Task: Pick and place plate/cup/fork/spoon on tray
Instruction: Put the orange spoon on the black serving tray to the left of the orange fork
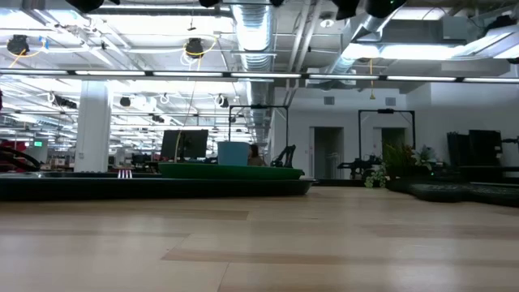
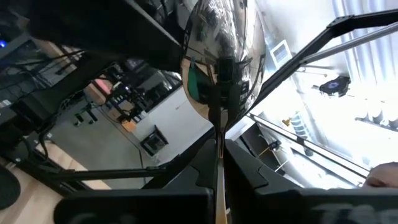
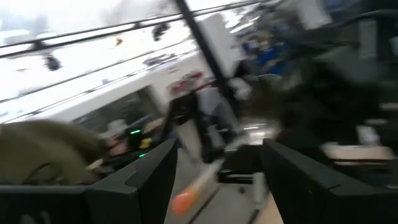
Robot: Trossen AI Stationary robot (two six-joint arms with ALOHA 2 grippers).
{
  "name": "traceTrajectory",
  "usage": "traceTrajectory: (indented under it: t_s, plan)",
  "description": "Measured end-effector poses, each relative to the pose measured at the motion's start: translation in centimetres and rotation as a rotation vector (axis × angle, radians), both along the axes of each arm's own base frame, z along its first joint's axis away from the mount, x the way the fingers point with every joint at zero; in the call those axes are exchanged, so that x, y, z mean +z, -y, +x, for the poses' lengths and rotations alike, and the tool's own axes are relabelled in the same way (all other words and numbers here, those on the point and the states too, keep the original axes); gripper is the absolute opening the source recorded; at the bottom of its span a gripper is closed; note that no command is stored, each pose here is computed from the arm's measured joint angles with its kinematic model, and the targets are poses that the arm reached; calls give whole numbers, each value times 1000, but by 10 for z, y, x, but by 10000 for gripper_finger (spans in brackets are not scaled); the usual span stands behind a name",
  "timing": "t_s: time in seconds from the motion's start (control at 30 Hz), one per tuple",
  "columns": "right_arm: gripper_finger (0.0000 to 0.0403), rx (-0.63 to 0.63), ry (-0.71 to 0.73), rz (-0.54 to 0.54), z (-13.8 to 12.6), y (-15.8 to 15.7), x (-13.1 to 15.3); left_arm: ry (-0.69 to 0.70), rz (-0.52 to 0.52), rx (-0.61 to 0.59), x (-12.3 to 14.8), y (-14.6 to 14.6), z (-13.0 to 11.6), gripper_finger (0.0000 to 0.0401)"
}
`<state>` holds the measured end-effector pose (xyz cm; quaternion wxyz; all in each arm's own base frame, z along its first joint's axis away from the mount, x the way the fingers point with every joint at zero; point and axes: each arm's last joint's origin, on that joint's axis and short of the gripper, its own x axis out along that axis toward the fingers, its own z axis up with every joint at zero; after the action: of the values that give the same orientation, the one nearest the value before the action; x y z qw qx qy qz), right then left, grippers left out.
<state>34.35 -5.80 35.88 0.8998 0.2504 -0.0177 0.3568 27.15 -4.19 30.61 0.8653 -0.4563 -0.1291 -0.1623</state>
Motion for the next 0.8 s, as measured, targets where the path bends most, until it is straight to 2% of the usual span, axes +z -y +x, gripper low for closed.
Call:
traceTrajectory:
  t_s: [0.2, 0.37, 0.6, 0.8]
  plan:
    - [260, -177, -31, -3, 6, 11, -10, 20, 13, 8, 2, 0, -1, 0]
    - [260, -178, -27, -7, 16, 5, -15, -5, 10, 6, -1, 0, 0, 0]
    - [260, -138, -5, -17, 32, 0, -9, -15, 3, 9, -1, -2, 1, 0]
    - [250, -137, -13, -16, 32, 2, -10, -15, 3, 10, -1, -2, 1, 0]
